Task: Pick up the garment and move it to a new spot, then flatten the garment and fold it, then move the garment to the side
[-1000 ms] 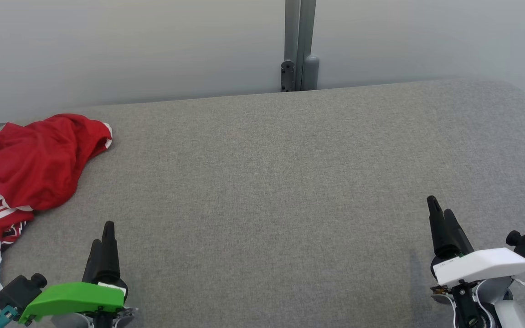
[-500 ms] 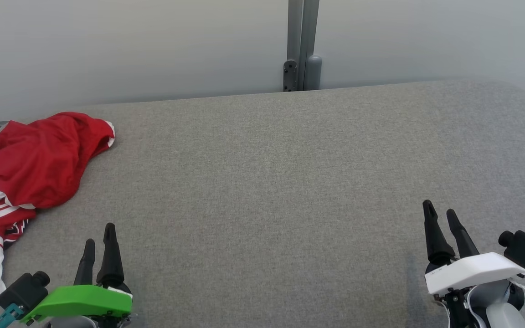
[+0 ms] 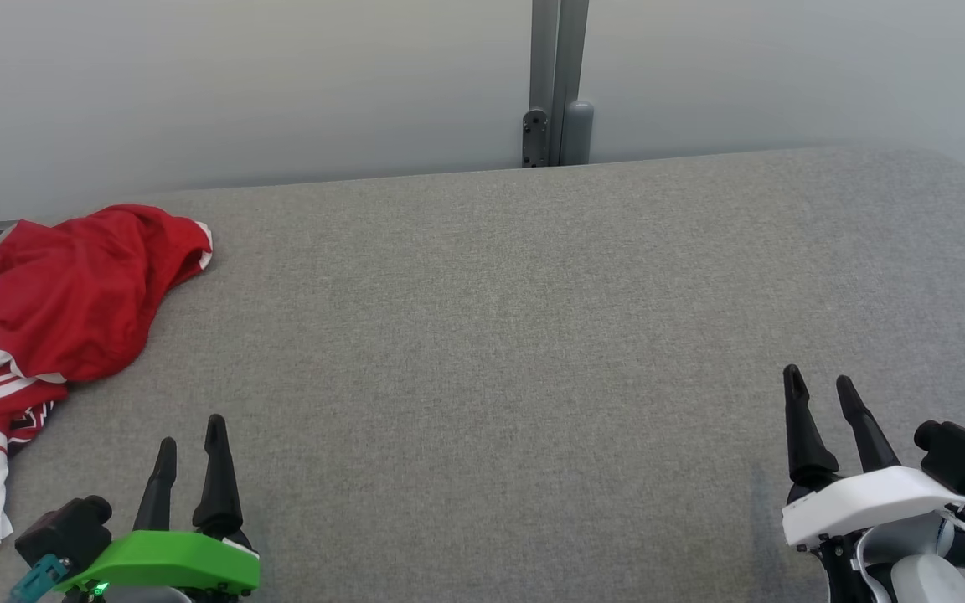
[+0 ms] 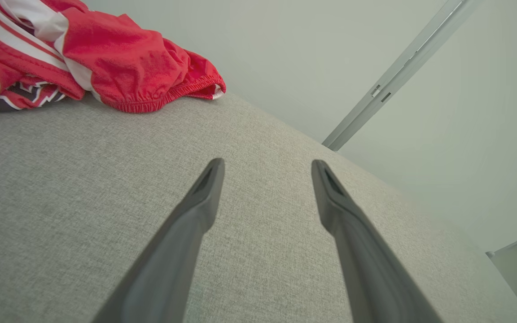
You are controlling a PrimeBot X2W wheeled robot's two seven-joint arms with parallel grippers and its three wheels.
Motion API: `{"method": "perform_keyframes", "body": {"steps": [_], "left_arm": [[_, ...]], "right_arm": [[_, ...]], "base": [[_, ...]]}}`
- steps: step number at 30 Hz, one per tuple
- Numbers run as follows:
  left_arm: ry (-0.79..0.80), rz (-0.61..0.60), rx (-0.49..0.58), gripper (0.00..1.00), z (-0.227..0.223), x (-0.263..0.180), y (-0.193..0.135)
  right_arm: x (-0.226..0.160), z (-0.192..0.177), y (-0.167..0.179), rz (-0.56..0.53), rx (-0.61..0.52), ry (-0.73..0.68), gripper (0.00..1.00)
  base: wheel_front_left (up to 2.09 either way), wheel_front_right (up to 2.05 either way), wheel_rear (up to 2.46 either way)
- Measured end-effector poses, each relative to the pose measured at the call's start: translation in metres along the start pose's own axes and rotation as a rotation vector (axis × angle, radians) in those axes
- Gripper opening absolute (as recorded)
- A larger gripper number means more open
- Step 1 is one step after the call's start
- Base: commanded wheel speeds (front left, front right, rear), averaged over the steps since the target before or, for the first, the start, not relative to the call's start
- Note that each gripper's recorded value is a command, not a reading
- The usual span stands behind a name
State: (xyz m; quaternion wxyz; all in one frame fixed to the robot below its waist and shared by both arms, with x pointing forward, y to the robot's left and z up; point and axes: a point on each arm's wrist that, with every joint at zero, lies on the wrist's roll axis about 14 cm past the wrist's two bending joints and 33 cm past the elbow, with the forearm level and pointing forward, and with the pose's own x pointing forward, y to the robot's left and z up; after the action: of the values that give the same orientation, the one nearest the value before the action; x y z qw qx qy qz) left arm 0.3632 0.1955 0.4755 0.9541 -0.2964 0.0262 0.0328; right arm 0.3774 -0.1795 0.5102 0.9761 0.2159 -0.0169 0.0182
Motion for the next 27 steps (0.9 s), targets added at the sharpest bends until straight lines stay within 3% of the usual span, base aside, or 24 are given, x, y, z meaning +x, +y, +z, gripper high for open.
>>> {"method": "perform_keyframes", "body": {"steps": [27], "left_arm": [[-0.013, -0.017, 0.273, 1.0, -0.001, -0.012, 0.006]], "right_arm": [[0.004, 0.006, 0.016, 0.073, -0.289, -0.04, 1.0]], "base": [[0.0, 0.0, 0.0]]}}
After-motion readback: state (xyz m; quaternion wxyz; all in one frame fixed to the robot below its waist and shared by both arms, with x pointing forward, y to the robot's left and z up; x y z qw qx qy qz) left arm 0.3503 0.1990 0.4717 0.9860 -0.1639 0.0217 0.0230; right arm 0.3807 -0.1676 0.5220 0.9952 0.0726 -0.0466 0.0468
